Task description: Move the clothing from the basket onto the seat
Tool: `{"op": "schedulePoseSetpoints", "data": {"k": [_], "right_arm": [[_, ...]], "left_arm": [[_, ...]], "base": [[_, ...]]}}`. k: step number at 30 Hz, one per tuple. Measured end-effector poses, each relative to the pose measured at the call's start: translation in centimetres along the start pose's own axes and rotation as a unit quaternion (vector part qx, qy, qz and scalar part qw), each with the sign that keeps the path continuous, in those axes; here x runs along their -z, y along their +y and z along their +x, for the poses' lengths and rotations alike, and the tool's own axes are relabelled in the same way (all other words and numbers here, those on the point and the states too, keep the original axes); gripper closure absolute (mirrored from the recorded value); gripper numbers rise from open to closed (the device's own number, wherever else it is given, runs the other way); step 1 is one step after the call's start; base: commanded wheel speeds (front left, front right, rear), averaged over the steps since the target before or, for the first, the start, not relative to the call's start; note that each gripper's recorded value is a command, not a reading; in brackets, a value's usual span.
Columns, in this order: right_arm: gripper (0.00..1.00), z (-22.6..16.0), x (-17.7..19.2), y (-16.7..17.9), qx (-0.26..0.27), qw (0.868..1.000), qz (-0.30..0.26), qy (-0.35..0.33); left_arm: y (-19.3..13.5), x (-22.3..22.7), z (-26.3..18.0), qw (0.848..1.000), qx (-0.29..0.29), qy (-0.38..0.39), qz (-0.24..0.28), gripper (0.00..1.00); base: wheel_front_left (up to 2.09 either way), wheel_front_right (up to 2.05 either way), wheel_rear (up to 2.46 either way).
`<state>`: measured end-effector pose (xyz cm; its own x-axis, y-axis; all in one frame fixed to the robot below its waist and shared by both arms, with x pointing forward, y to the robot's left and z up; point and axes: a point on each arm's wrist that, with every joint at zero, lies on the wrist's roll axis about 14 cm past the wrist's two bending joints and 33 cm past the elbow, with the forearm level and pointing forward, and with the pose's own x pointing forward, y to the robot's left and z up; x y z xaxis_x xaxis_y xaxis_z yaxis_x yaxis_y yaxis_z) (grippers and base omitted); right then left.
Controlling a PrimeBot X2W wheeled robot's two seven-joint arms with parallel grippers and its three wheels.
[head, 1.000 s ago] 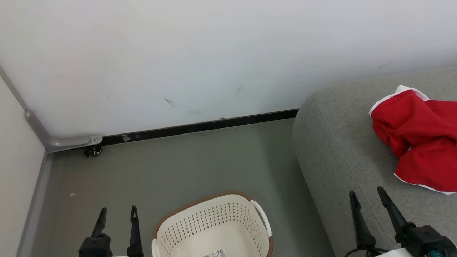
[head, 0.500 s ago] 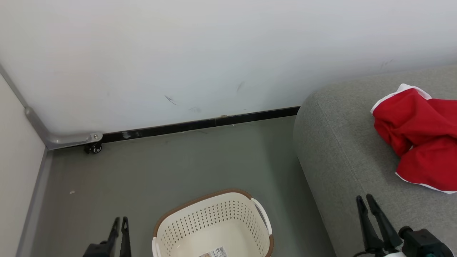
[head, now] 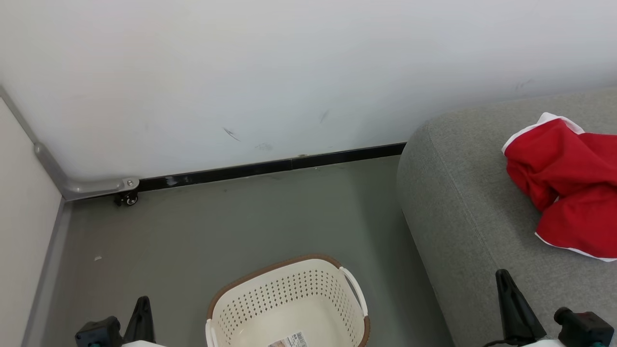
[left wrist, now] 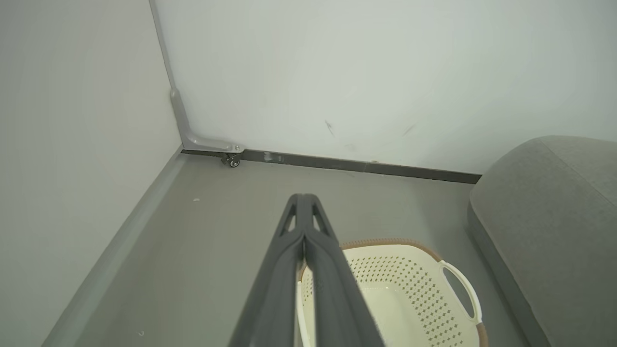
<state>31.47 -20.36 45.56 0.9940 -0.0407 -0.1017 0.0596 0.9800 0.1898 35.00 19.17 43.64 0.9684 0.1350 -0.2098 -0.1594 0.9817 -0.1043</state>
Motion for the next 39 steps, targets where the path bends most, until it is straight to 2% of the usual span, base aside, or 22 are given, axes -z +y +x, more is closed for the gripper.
{"op": "schedulePoseSetpoints", "data": {"k": [9,19,39], "right_arm": [[1.00,1.0,-0.4,-0.6,0.019,0.995,0.096,-0.002],[1.00,1.5,0.1,-0.7,0.027,0.985,0.167,0.011],[1.00,2.7,-0.5,-0.5,0.028,0.947,0.320,0.011]], "left_arm": [[0.8,0.7,0.4,0.996,-0.012,0.034,-0.076,1.00],[1.1,1.2,1.0,0.985,-0.016,0.060,-0.159,1.00],[0.8,1.0,1.0,0.940,-0.002,0.079,-0.331,1.00]], "base": [[0.00,0.00,0.00],[0.00,0.00,0.00],[0.00,0.00,0.00]]}}
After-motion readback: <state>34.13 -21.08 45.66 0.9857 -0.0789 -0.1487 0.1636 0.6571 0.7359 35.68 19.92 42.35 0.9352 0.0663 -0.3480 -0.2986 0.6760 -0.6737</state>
